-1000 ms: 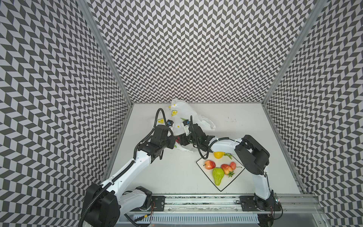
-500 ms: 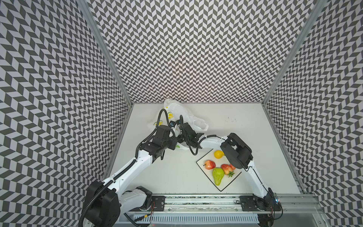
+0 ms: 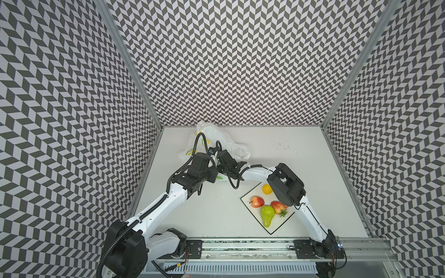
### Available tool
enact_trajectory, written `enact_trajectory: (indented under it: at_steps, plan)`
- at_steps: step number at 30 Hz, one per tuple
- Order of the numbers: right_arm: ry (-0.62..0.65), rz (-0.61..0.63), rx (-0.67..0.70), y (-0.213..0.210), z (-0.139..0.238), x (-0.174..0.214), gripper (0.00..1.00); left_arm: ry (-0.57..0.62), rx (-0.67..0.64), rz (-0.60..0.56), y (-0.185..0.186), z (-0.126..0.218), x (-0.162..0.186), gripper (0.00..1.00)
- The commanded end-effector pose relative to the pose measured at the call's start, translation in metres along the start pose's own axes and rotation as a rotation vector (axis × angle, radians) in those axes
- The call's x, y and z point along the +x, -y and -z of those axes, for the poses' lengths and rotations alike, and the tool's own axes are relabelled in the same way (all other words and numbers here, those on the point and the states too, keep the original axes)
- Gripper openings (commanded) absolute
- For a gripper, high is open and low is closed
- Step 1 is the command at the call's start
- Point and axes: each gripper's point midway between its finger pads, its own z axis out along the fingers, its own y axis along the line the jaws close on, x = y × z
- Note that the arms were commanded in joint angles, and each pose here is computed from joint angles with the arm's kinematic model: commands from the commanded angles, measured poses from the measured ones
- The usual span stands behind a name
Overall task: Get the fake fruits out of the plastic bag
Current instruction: 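Grasp the yellow peach with green leaves with the right gripper and lift it out, then lower the leafy yellow peach onto the board and open the right gripper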
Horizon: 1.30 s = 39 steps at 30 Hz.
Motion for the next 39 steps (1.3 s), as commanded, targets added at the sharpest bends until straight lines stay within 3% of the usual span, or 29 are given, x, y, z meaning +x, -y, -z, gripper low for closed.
enact_trajectory:
  at_steps: [1,11,27,33,39]
  plan:
    - [0.036,0.006,-0.004,-0.007,0.026,-0.02,0.35,0.03,-0.008,0.0,-0.001,0.007,-0.007,0.0]
    - [0.081,0.01,-0.079,-0.019,0.082,-0.037,0.33,0.052,-0.021,0.02,-0.003,0.008,-0.008,0.0]
    - [0.038,0.059,-0.144,-0.009,0.175,0.004,0.32,0.076,-0.058,0.042,-0.01,0.01,-0.008,0.0]
    - [0.003,0.11,-0.136,0.0,0.216,0.027,0.32,0.078,-0.067,0.045,-0.012,0.009,-0.007,0.0]
    - [0.005,0.089,-0.026,0.027,0.259,0.042,0.33,0.082,-0.07,0.048,-0.013,0.009,-0.006,0.0]
